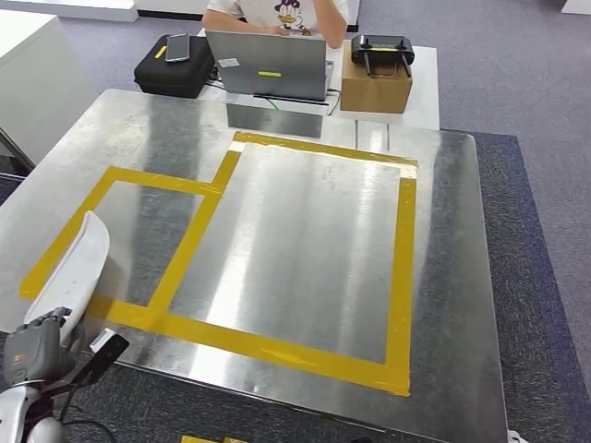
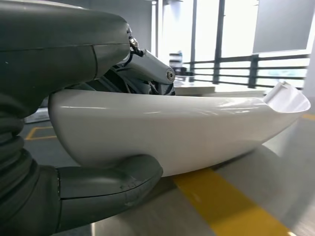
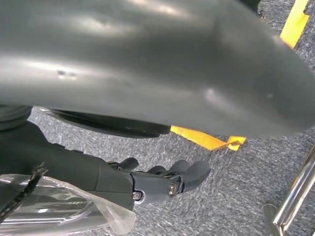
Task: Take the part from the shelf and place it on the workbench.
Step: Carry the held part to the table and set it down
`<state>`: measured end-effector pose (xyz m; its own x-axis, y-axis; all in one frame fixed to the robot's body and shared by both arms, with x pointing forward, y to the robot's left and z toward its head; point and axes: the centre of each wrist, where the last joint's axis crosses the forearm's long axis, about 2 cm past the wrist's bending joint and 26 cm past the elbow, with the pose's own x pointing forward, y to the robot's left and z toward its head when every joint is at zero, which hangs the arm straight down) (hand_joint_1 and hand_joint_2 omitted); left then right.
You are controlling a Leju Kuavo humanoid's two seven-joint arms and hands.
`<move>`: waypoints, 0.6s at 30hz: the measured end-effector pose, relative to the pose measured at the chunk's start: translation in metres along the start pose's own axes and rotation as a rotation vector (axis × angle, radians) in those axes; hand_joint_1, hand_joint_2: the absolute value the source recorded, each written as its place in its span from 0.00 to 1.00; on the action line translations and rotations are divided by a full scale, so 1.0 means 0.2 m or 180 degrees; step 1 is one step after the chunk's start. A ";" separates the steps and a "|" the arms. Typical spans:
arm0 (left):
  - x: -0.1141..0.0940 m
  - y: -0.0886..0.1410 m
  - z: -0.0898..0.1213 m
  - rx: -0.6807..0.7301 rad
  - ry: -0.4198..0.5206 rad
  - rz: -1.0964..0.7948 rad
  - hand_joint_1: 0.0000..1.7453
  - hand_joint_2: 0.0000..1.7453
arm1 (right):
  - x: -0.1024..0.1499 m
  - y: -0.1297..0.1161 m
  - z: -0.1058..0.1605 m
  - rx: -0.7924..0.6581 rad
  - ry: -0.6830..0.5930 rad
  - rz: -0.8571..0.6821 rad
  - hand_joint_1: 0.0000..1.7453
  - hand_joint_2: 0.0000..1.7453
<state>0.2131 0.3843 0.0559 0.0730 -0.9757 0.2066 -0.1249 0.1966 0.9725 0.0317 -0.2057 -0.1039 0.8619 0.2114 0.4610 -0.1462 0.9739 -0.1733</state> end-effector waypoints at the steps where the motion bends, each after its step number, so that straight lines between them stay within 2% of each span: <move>1: 0.02 -0.01 0.00 -0.0013 -0.0097 0.0020 0.84 1.00 | 0.00 0.00 0.00 0.0002 -0.0004 0.0007 0.00 0.00; 6: 0.16 -0.02 -0.01 0.0002 -0.0596 0.0179 0.84 1.00 | 0.01 0.00 0.00 0.0020 0.0042 0.0025 0.00 0.00; 10: 0.22 -0.02 -0.01 0.0129 -0.0838 0.0280 0.84 1.00 | 0.01 0.00 0.00 0.0023 0.0057 0.0031 0.00 0.00; 14: 0.23 -0.01 -0.01 0.0186 -0.0934 0.0405 0.00 1.00 | 0.01 0.00 0.00 0.0036 0.0058 0.0042 0.00 0.00; 18: 0.22 -0.01 -0.01 0.0194 -0.0958 0.0535 0.00 1.00 | 0.01 0.00 0.00 0.0041 0.0053 0.0045 0.00 0.00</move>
<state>0.2182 0.3403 0.0631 -0.2475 -0.9168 0.3134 -0.1699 0.3596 0.9175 0.0341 -0.2048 -0.1038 0.8676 0.2240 0.4439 -0.1647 0.9719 -0.1684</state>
